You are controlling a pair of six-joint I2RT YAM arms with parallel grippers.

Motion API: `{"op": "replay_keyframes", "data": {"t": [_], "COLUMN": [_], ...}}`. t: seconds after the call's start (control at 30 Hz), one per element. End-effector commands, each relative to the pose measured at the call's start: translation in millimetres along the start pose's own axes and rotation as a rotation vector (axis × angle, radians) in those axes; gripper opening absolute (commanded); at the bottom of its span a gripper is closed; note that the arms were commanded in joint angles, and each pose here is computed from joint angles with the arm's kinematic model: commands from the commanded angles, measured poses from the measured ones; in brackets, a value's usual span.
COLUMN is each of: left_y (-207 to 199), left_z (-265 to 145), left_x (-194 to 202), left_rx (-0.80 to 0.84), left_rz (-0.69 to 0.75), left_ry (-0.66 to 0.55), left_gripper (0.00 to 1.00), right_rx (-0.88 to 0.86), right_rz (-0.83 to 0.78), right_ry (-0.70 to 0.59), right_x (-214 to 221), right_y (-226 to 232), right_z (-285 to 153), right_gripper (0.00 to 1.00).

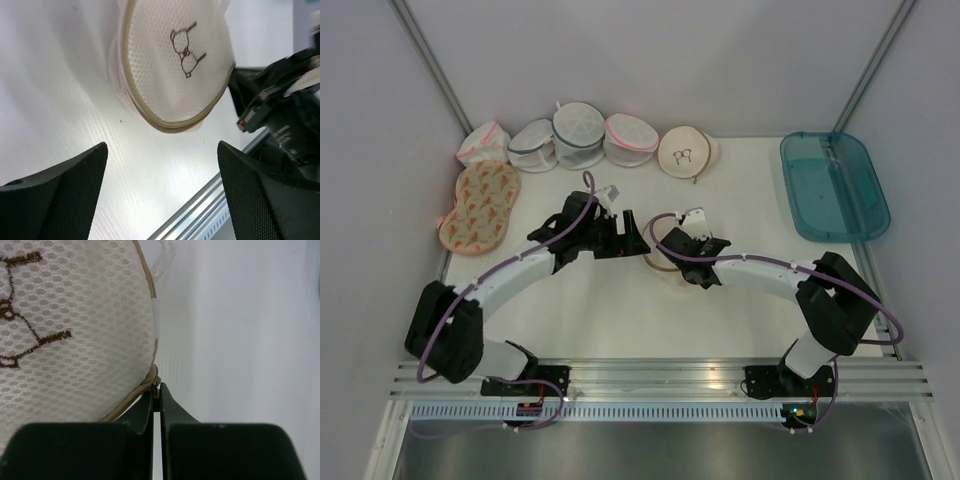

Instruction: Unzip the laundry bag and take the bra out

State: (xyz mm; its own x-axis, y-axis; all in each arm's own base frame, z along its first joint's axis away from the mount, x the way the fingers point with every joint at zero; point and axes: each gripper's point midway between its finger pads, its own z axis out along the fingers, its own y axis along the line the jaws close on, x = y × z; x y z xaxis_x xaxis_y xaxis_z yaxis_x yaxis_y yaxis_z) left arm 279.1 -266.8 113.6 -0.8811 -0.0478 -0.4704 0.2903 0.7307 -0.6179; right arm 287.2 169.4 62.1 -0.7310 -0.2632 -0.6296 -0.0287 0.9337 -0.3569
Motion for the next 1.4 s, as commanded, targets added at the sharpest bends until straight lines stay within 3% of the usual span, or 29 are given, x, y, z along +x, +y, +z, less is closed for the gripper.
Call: {"op": "replay_keyframes", "data": {"t": [0.0,0.1,0.23,0.3,0.33,0.47,0.7,1.13,1.37], "left_y": [7,12,17,14,15,17,19,22,23], "left_z": [-47,-78,-99,-108,-109,-108,-99,-104,-102], "left_x": [-39,-42,-30,-29,-26,-20,-13,-1,1], "left_rx": [-0.136,-0.166,-0.168,-0.152,-0.156,-0.156,-0.136,-0.111,-0.114], "left_rz": [-0.096,-0.174,-0.228,-0.234,-0.238,-0.260,-0.294,-0.319,-0.318], "left_ry": [-0.263,-0.376,-0.447,-0.468,-0.466,-0.448,-0.433,-0.445,-0.435], "left_gripper": [0.94,0.97,0.99,0.99,1.00,1.00,0.99,1.00,0.99], "right_rx": [-0.029,-0.005,-0.024,-0.122,-0.256,-0.542,-0.620,-0.317,-0.180], "right_rz": [-0.005,-0.016,-0.044,-0.041,-0.022,0.038,0.109,0.165,0.164], "right_ry": [-0.025,-0.031,-0.011,-0.015,-0.012,-0.075,-0.131,-0.116,-0.110], "right_x": [-3,-3,-9,-18,-23,-50,-102,-124,-117], "right_y": [-9,-19,-21,-10,6,41,85,124,113], "right_z": [-12,-16,-26,-38,-53,-93,-94,-34,-19], "right_gripper": [0.00,0.06,0.60,0.67,0.74,0.77,0.78,0.67,0.47]}}
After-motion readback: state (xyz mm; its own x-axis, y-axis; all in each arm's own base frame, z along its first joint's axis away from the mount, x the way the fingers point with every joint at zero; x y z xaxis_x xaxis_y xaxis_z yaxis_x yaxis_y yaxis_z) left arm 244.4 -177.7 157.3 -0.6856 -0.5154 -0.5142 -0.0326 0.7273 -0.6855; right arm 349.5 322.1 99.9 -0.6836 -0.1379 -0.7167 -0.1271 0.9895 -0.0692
